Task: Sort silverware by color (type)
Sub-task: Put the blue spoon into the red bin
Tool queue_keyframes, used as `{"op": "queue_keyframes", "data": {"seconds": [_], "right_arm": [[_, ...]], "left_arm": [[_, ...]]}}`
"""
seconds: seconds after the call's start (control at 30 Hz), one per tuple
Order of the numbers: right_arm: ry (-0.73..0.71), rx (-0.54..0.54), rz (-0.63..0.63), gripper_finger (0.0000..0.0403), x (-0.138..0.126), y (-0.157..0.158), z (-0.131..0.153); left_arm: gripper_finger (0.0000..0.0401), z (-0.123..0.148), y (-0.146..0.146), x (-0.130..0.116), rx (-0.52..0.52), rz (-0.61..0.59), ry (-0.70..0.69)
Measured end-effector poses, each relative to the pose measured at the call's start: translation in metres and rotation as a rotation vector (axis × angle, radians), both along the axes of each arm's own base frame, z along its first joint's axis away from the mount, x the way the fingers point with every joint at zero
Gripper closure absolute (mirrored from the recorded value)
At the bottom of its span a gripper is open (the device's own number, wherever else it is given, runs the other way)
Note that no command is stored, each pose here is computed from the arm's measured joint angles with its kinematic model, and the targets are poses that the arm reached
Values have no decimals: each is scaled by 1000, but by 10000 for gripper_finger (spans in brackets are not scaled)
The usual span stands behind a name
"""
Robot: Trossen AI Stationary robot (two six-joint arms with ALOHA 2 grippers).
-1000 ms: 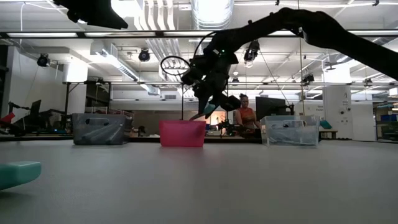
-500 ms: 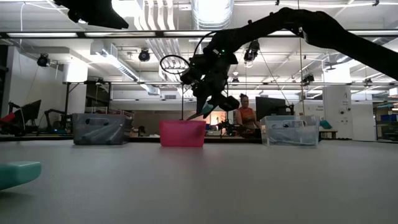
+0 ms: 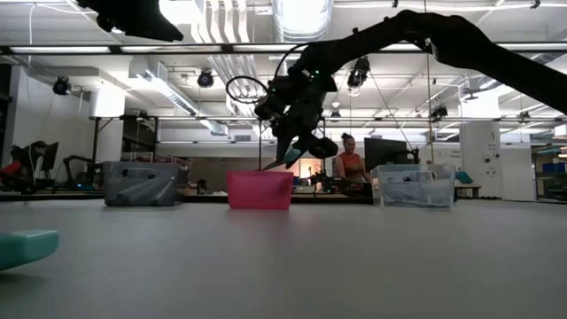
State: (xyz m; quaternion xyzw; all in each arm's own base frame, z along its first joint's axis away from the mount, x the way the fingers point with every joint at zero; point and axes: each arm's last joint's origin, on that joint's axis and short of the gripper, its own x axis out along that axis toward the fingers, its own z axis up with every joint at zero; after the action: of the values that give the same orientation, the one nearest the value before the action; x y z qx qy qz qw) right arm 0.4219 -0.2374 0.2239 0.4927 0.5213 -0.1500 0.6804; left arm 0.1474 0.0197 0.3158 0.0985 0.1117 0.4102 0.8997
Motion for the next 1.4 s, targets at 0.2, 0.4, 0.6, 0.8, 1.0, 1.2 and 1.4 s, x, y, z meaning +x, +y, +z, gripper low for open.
{"op": "queue_keyframes", "data": {"seconds": [0.2, 0.4, 0.6, 0.8, 1.0, 1.2, 1.4], "right_arm": [[-16, -12, 0, 324, 2, -1, 0], [-3, -36, -3, 323, 1, -2, 0], [-2, -36, -3, 306, 1, -2, 0], [6, -51, -7, 282, 1, -2, 0], [9, -56, -9, 278, 1, -2, 0], [-3, -64, 19, 276, 0, -2, 4], [-79, -183, 121, 275, 3, 6, 27]], "left_arm": [[235, 0, 0, 0, 0, 0, 1], [235, 0, 0, 0, 0, 0, 1], [235, 0, 0, 0, 2, 0, 3], [235, 0, 0, 0, 4, -1, 5], [235, 0, 0, 0, 4, 0, 6], [235, 0, 0, 0, 4, -1, 9], [235, -1, 0, 0, 5, -1, 14]]}}
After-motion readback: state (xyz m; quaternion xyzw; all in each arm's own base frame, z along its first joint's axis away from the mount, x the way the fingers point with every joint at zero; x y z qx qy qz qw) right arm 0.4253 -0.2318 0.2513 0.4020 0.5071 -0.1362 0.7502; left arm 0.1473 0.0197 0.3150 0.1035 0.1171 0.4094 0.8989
